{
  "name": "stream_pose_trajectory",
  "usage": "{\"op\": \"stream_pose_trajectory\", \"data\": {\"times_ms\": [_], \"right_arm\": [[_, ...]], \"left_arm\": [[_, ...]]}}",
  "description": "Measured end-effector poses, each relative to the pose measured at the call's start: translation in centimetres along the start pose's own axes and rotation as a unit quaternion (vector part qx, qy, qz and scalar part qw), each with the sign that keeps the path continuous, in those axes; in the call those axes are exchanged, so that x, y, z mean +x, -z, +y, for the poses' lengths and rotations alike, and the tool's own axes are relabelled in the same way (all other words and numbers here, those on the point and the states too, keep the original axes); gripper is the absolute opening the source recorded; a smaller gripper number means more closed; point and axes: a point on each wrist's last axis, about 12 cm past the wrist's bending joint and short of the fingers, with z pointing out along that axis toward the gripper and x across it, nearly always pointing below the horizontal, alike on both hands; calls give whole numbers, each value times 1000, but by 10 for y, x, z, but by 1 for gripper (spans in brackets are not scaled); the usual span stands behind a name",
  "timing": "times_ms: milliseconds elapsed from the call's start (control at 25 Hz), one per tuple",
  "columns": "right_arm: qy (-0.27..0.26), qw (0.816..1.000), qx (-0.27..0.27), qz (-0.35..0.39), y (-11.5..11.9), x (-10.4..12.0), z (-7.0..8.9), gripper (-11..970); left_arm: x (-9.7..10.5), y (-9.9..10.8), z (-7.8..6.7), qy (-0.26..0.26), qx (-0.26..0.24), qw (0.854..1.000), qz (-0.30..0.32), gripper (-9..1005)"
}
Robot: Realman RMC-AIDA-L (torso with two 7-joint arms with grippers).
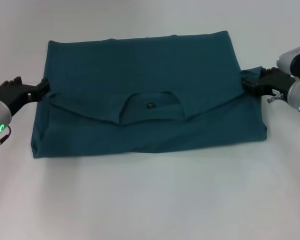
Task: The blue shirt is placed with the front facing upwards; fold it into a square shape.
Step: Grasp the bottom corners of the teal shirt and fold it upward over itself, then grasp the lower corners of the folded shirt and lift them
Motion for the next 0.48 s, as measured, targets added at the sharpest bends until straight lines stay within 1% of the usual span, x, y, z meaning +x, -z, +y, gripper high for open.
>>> {"op": "stream_pose_trajectory", "data": {"times_ms": [40, 120, 200, 240, 440, 480], "right_arm": [[1, 1000, 2, 2, -1, 0, 0, 315], [5, 1000, 5, 5, -1, 0, 0, 346], [8, 1000, 5, 7, -2, 0, 1, 552], [9, 1000, 5, 7, -2, -1, 1, 562], [8, 1000, 7, 9, -1, 0, 0, 610], [7, 1000, 10, 11, -1, 1, -1, 610]], "left_arm": [[0, 0, 0, 0, 0, 1000, 0, 455], [0, 0, 0, 0, -1, 1000, 0, 549], [1, 1, 1, 1, -1, 1000, 1, 642], [1, 1, 1, 1, -1, 1000, 1, 689], [4, 1, -1, 4, 2, 1000, 4, 752], [4, 1, -1, 5, 2, 1000, 5, 752]]}}
